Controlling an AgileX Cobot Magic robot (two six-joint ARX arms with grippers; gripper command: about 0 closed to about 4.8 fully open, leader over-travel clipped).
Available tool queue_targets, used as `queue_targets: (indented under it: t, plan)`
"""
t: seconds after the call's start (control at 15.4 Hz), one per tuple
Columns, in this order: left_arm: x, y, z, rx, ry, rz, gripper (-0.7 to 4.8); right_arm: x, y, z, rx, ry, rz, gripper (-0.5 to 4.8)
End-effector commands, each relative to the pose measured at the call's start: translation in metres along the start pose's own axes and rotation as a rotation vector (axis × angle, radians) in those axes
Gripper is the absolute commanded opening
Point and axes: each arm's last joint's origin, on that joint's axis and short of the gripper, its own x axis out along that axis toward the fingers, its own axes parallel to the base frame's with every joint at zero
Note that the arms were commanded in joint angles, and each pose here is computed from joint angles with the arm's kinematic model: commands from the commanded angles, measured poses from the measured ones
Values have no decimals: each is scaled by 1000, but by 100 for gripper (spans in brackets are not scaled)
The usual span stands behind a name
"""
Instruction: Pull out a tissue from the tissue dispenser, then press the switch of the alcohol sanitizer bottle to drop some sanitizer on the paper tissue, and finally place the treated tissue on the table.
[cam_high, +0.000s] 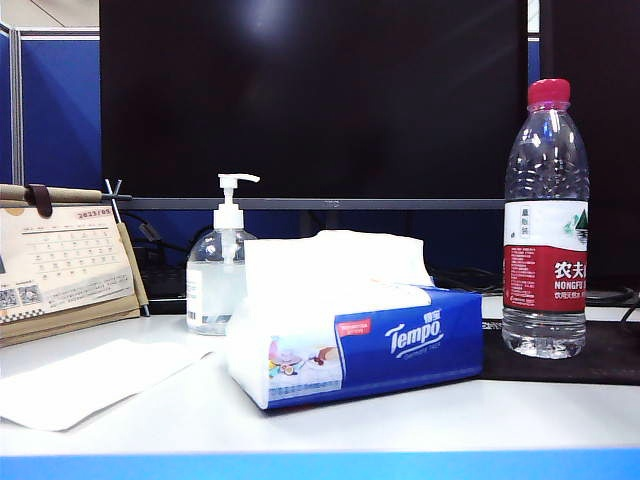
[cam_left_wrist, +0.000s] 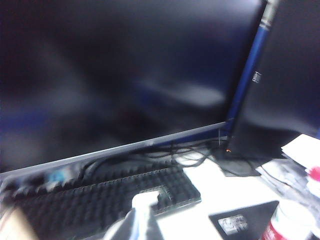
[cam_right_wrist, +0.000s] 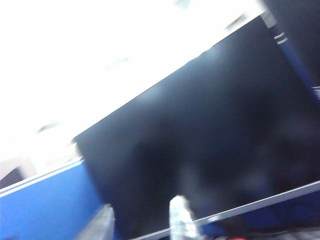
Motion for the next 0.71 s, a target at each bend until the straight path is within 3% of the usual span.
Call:
queue_targets:
  t: [0.06, 0.26, 0.45, 0.52, 0.71]
  plan:
    - [26, 10, 12, 22, -27, -40, 30, 36, -2, 9, 87, 201, 77, 173]
    - [42, 20, 0, 3, 21, -46, 29, 83, -11, -15, 244, 456, 159, 172]
    - [71, 39, -28, -38, 116, -82, 29, 121, 6, -72, 362, 613, 267, 189]
    - [78, 43, -34, -44, 125, -81, 29, 129, 9, -87, 381, 651, 257, 215]
    - [85, 48, -40, -24, 126, -81, 29, 139, 0, -113, 373, 742, 223, 225]
